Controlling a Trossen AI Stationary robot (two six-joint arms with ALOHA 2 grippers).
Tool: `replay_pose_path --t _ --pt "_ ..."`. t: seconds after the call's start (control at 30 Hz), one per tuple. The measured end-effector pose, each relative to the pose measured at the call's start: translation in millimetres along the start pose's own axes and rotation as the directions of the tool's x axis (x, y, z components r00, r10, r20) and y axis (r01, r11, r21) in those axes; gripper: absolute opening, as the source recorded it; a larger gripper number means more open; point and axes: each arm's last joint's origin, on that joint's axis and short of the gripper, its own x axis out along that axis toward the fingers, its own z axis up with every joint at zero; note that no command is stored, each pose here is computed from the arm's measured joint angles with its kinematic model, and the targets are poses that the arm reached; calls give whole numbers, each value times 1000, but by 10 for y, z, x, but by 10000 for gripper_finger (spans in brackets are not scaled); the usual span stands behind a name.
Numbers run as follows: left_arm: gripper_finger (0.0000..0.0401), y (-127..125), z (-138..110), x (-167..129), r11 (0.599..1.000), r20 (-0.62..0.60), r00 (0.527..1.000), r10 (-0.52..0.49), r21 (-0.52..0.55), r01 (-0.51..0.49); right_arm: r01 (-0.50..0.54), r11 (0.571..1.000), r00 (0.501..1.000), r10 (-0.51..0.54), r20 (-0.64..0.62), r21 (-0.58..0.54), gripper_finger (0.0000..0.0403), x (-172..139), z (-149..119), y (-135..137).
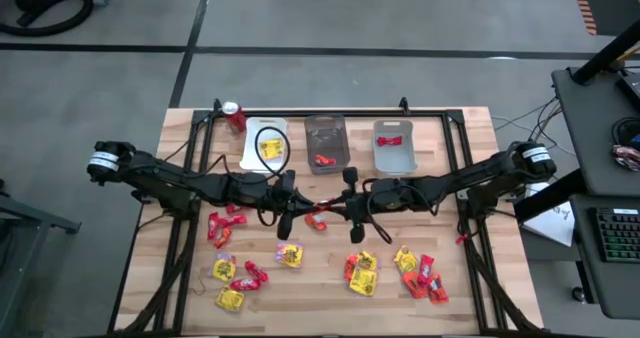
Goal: Sort candy
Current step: Put the orange chocolate into the black bin
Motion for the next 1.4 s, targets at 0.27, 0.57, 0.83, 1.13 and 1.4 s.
replay_pose_path --t 0.27,0.57,0.83,1.13,1.4 --pt "36 55 64 -68 999 3 1000 26 30 -26 50 994 999 -50 -2 97 9 -36 -14 -179" --pt "92 273 182 -331 983 -69 988 135 131 -125 201 947 979 -192 -62 250 8 -51 -192 -623" --pt "98 523 266 -650 957 -134 951 280 117 -265 363 836 931 -339 -131 412 8 -130 -452 -1149" --pt "92 520 316 -761 951 -113 950 290 149 -272 429 716 899 -398 -183 550 9 -124 -851 -1573" --pt "81 527 276 -770 950 -155 942 299 144 -278 470 662 882 -383 -275 583 9 284 -1143 -1768"
